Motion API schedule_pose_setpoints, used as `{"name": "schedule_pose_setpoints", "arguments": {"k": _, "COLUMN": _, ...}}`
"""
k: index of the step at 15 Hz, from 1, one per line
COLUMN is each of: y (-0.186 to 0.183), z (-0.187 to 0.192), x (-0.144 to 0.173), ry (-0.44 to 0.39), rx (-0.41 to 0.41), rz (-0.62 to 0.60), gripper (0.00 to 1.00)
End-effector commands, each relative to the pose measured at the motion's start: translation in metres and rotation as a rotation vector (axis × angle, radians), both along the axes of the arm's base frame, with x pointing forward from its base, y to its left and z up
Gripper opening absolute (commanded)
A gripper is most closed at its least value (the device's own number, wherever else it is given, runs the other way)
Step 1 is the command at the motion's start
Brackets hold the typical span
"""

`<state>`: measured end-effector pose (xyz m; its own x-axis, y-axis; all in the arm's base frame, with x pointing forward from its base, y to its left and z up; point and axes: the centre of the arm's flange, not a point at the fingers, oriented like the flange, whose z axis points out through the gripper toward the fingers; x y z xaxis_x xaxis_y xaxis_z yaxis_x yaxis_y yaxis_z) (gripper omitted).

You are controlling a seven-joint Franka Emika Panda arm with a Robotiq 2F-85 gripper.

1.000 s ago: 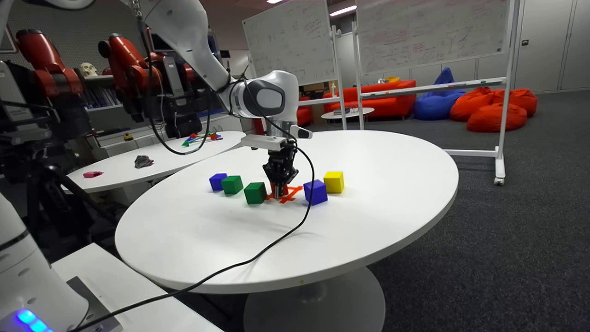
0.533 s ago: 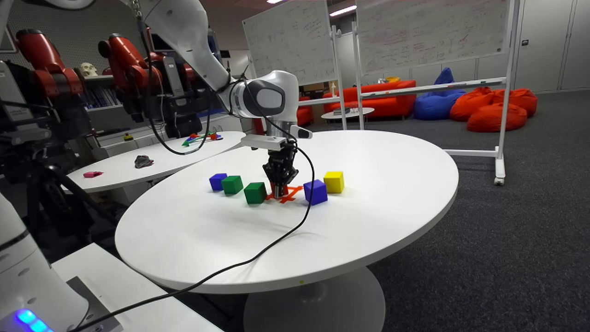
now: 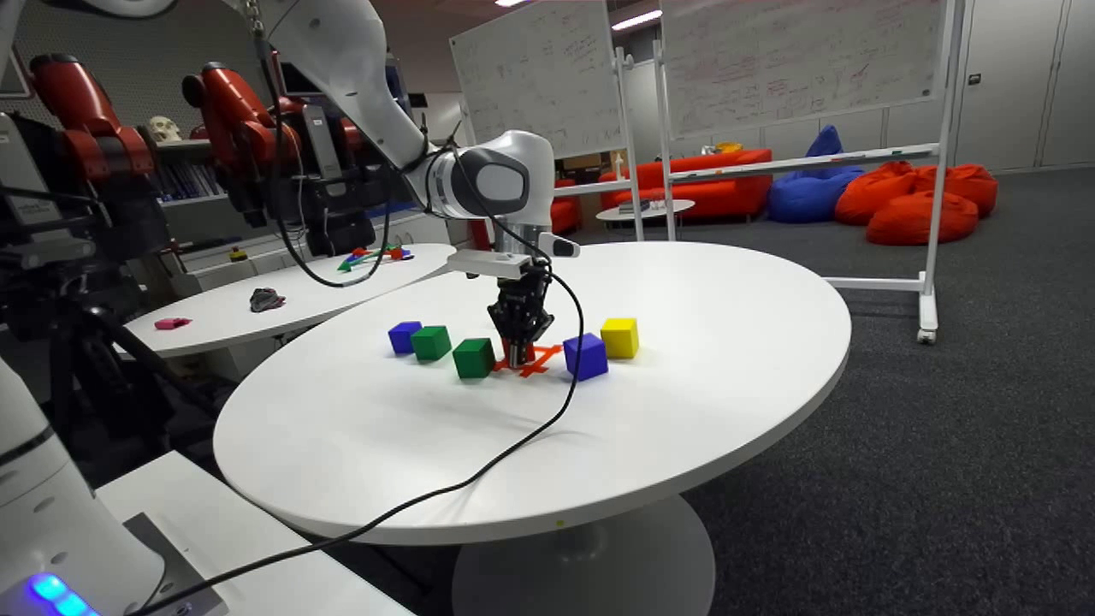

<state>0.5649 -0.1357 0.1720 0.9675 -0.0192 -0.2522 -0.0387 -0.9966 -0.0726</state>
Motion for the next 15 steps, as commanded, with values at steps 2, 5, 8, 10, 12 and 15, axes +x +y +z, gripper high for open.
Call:
{"name": "schedule_pose_setpoints", "arguments": {"k": 2, "y": 0.0, "z": 0.0, "x": -0.001, "ry": 0.001, "rx": -0.001, "rz": 0.001, "gripper": 0.0}}
{"name": "schedule_pose_setpoints", "arguments": {"k": 5, "y": 0.003, "z": -0.002, "x": -0.001, "ry": 0.007, "rx": -0.007, "rz": -0.004, "gripper": 0.0}}
{"name": "schedule_pose_setpoints", "arguments": {"k": 8, "y": 0.019, "z": -0.006, "x": -0.001, "ry": 0.015, "rx": -0.017, "rz": 0.022, "gripper": 0.0}}
{"name": "schedule_pose_setpoints", "arguments": {"k": 10, "y": 0.028, "z": -0.007, "x": -0.001, "ry": 0.021, "rx": -0.017, "rz": 0.036, "gripper": 0.0}}
{"name": "schedule_pose_setpoints", "arguments": {"k": 12, "y": 0.04, "z": -0.01, "x": 0.003, "ry": 0.029, "rx": -0.032, "rz": 0.046, "gripper": 0.0}}
{"name": "schedule_pose_setpoints", "arguments": {"k": 15, "y": 0.054, "z": -0.011, "x": 0.007, "ry": 0.042, "rx": -0.063, "rz": 0.054, "gripper": 0.0}}
